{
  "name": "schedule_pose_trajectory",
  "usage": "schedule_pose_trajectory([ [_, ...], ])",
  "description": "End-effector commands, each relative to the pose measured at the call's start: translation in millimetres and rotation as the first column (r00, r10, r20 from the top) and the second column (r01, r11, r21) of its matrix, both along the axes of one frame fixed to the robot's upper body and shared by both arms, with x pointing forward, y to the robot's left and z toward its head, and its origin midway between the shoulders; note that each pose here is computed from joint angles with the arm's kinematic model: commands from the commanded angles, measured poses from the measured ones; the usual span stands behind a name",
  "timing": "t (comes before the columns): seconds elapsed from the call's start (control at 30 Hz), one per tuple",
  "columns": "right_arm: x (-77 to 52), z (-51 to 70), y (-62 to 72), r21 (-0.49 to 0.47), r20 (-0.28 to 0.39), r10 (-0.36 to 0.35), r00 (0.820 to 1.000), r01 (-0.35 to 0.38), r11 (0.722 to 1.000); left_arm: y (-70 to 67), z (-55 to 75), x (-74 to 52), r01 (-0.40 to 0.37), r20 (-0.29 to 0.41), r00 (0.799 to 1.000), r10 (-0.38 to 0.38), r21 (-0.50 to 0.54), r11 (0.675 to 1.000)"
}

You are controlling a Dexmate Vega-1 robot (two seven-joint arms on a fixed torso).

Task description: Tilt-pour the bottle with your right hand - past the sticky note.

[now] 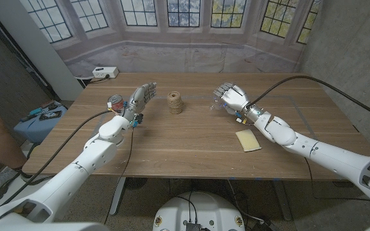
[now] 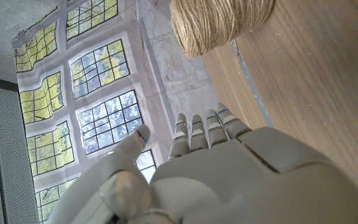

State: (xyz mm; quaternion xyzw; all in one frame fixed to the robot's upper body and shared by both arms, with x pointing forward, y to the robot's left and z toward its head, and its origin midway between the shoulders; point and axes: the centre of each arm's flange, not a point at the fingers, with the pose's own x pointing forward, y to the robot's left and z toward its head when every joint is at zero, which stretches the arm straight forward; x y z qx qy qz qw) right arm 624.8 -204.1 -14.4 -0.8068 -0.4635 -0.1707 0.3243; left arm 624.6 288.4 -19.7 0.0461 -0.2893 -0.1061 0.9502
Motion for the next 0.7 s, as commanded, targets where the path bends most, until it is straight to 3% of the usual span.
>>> schedule_pose_trajectory([
  [0.03, -2.7, 3.1, 2.7, 0.081, -0.029, 0.021, 0.999, -0.018, 0.997, -1.6, -1.0, 0.3, 0.002, 0.001, 1.0, -0.002, 0.001, 1.0],
  [0.4, -6.0, 5.4, 4.1, 0.097, -0.037, 0.034, 0.999, -0.03, 0.995, -3.9, -0.5, 2.1, 0.013, 0.002, 1.0, -0.013, 0.003, 1.0],
  [0.7, -7.4, 7.6, 3.3, 0.18, -0.08, 0.056, 0.995, -0.041, 0.983, -5.2, -0.9, 3.8, 0.017, 0.001, 1.0, -0.017, 0.001, 1.0],
])
